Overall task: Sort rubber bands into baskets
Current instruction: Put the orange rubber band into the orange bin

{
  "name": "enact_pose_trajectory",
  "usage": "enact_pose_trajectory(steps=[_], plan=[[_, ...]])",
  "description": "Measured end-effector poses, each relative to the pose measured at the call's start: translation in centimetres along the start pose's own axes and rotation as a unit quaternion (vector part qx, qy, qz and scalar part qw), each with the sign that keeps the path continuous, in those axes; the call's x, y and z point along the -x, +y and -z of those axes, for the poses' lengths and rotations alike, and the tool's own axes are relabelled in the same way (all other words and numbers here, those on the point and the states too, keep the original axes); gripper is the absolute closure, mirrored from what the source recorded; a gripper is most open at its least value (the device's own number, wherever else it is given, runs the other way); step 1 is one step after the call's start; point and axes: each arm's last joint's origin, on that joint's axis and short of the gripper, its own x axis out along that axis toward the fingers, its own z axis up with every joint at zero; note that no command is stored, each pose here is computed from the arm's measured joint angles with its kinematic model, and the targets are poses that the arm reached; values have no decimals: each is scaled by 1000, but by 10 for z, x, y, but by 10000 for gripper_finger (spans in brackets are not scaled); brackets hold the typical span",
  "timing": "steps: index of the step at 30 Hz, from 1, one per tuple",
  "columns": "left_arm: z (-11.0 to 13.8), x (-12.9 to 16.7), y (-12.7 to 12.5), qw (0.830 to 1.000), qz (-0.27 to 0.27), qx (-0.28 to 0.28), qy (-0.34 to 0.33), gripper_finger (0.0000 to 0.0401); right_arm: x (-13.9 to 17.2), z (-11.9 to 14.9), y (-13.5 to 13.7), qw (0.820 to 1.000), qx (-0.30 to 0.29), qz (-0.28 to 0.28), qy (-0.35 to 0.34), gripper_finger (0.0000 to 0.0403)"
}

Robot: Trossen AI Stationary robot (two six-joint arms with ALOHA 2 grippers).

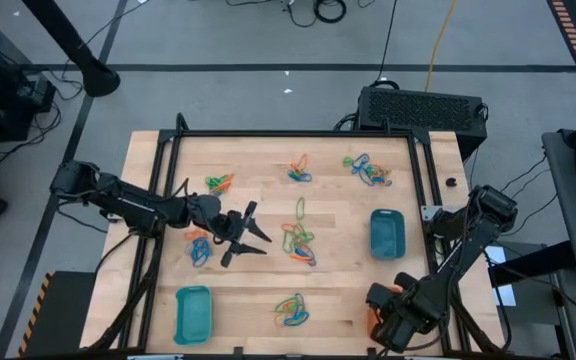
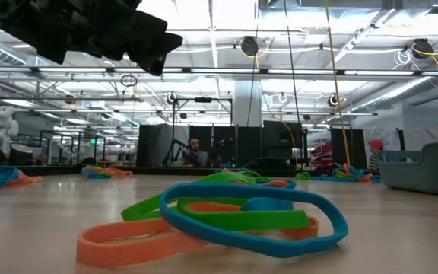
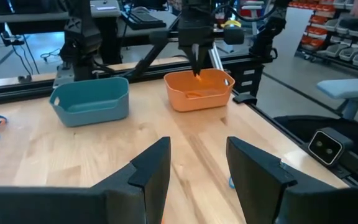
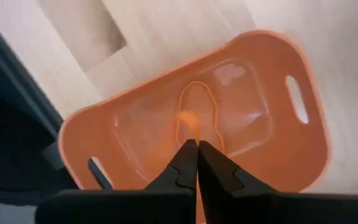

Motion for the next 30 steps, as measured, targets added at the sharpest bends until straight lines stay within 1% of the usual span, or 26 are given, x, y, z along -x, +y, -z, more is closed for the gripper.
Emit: enact_pose_trajectory(steps=[6,16,19,22,26,28,30], plan=[[1,0,0,1000,0,1,4,238,0,1,-7,998,-43,37,5,395],[7,3,9,999,-24,15,34,238,0,1,-7,998,-53,36,5,319],[8,8,11,997,-35,24,58,237,0,1,-7,998,-45,36,6,299],[6,16,14,992,-70,34,97,238,0,1,-7,999,-34,36,7,285],[0,29,14,982,-128,36,134,238,0,-5,-8,999,-31,36,2,279],[0,37,14,974,-164,34,154,238,0,-12,-8,999,-27,33,1,281],[1,44,14,961,-208,32,179,238,0,-21,-7,1000,-14,24,-1,283]])
